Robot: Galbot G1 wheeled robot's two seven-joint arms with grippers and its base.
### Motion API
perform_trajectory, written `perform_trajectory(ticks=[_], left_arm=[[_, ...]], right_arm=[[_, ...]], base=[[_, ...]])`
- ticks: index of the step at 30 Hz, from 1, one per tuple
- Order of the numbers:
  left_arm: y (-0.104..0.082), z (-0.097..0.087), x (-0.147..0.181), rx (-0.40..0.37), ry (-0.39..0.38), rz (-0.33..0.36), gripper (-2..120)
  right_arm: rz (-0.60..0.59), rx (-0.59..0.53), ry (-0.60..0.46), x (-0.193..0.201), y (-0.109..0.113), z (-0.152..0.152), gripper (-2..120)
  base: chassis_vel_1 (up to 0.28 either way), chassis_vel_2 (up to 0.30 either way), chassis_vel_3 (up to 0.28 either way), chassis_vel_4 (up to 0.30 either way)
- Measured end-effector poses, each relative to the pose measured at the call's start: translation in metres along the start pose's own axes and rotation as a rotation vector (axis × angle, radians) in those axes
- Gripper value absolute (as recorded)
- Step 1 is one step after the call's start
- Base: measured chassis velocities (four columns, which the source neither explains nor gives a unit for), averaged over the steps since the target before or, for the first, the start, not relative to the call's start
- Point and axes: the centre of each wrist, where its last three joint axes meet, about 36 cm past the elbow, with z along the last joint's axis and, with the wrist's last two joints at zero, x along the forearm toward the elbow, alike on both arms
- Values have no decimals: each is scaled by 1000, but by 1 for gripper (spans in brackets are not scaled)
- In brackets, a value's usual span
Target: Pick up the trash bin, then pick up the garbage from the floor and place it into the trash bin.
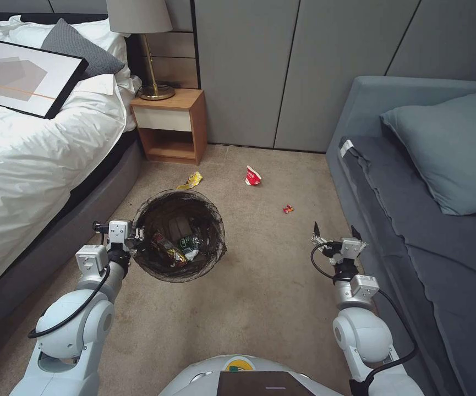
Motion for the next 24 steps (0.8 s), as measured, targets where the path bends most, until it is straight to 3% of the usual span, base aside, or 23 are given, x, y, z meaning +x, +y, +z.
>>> perform_trajectory(ticks=[24], left_arm=[[1,1,0,-2,2,-4,0]], right_arm=[[8,-2,9,-2,-1,3,100]], base=[[-71,69,61,-71]])
